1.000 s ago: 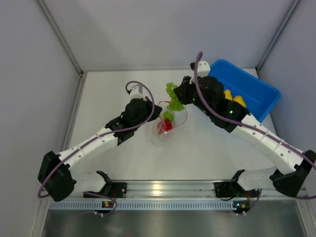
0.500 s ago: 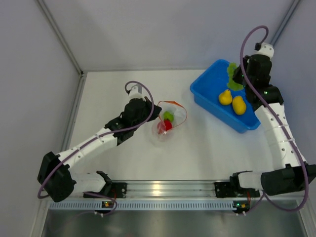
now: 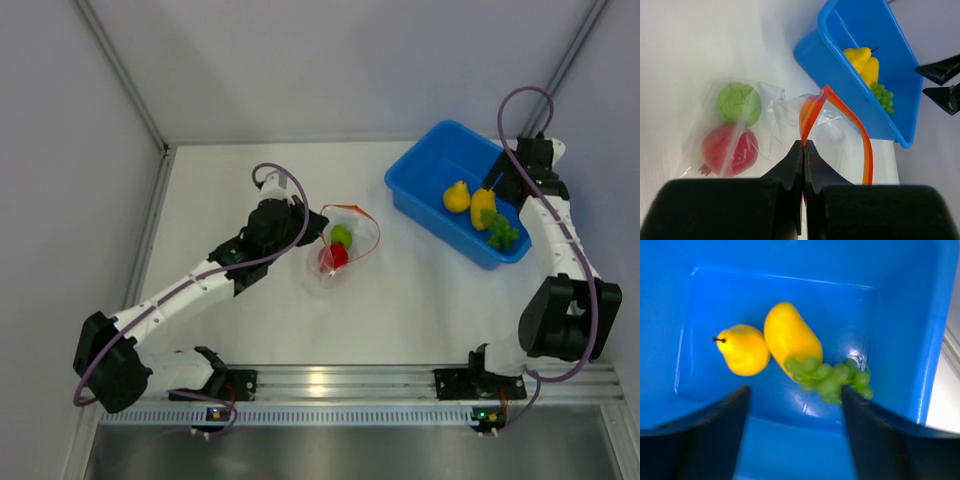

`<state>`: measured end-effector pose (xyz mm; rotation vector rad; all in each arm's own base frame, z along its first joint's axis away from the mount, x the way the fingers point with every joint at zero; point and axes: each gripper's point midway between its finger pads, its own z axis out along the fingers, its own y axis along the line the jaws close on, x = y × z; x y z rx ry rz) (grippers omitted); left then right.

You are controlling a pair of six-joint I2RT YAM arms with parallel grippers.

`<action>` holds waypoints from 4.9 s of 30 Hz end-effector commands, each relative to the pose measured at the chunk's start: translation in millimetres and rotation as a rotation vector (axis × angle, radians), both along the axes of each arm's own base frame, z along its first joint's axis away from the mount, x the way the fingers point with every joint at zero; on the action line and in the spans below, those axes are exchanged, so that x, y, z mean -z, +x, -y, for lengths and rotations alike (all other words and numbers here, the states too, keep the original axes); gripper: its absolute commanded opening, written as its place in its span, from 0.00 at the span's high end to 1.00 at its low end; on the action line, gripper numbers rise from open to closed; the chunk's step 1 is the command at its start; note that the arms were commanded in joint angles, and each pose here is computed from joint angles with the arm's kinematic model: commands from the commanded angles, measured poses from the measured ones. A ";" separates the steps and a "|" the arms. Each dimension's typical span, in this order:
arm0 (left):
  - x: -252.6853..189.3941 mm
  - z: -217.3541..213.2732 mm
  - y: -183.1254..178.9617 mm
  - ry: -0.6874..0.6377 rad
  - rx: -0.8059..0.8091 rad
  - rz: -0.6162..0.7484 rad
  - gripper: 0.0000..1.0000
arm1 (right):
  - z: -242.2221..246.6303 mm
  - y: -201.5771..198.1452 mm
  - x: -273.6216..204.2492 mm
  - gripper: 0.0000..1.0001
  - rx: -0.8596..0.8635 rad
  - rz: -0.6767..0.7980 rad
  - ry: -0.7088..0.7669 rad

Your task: Open the zip-top bag and remove the fake food

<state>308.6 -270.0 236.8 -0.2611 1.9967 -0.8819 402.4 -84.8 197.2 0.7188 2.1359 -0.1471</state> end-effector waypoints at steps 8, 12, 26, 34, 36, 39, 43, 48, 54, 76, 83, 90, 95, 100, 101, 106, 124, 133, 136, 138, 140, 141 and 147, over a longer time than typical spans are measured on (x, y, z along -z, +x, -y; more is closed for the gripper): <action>-29.4 0.1 -1.5 -0.036 0.024 0.075 1.00 | -78.5 1.2 -72.4 0.01 -0.315 0.335 0.168; -34.1 0.7 -0.5 -0.043 0.022 0.082 1.00 | -140.9 -11.1 -80.5 0.04 -0.544 0.367 0.383; -34.5 6.8 2.1 -0.070 0.021 0.058 1.00 | -330.4 -84.1 -113.0 0.40 -0.815 0.288 0.344; -29.8 8.4 0.6 -0.098 0.015 0.030 1.00 | -400.0 -101.5 -71.4 0.52 -0.823 0.223 0.314; -28.3 6.9 1.2 -0.098 0.005 0.027 1.00 | -407.2 -101.2 -47.6 0.56 -0.796 0.175 0.302; -24.0 4.9 2.0 -0.095 -0.010 0.019 1.00 | -413.6 -104.6 -17.2 0.59 -0.772 0.133 0.300; -28.9 6.6 2.7 -0.125 -0.009 0.036 1.00 | -418.6 -102.5 13.0 0.60 -0.741 0.093 0.273; -26.8 7.3 3.5 -0.122 -0.009 0.033 1.00 | -420.1 -93.5 32.2 0.59 -0.706 0.075 0.244; -26.4 5.8 3.7 -0.115 -0.013 0.037 1.00 | -428.2 -88.4 63.8 0.47 -0.688 0.025 0.242; -12.7 -3.6 2.6 -0.063 -0.032 0.044 1.00 | -420.2 -88.0 149.2 0.24 -0.661 -0.151 0.152; -8.2 -5.7 3.5 -0.050 -0.039 0.042 1.00 | -419.1 -89.6 165.1 0.16 -0.674 -0.195 0.135; -1.5 -6.6 4.3 -0.040 -0.042 0.031 1.00 | -416.3 -89.8 160.8 0.25 -0.675 -0.172 0.143; -0.1 -7.6 5.1 -0.036 -0.046 0.030 1.00 | -414.7 -87.1 142.2 0.40 -0.681 -0.127 0.145; 4.3 -7.2 5.6 -0.031 -0.046 0.020 1.00 | -412.4 -86.5 111.9 0.43 -0.691 -0.064 0.150; 5.0 -7.3 5.4 -0.030 -0.046 0.019 1.00 | -411.0 -87.1 107.8 0.43 -0.694 -0.062 0.147; 7.3 -5.5 4.9 -0.031 -0.038 0.011 1.00 | -409.9 -87.7 74.2 0.44 -0.711 0.002 0.151; 1.2 -5.8 3.3 -0.043 -0.034 0.021 1.00 | -388.0 -92.4 22.0 0.52 -0.794 0.067 0.028; 5.3 -10.0 4.2 -0.019 -0.044 0.027 1.00 | -358.0 -99.5 42.8 0.58 -0.758 0.047 -0.015; 8.5 -9.7 4.2 -0.016 -0.043 0.020 1.00 | -346.5 -96.5 40.6 0.59 -0.720 0.054 -0.001; 8.2 -8.8 4.9 -0.014 -0.041 0.021 1.00 | -344.9 -95.3 36.6 0.59 -0.732 0.061 -0.004; 9.9 -9.0 6.1 -0.007 -0.044 0.020 1.00 | -354.3 -97.2 31.8 0.61 -0.802 0.077 0.003; 9.1 -8.2 6.2 -0.007 -0.041 0.022 1.00 | -362.2 -102.1 33.0 0.64 -0.858 0.073 0.029; 8.8 -0.8 5.5 -0.010 -0.006 0.016 1.00 | -397.5 -116.3 10.9 0.67 -1.105 0.176 0.076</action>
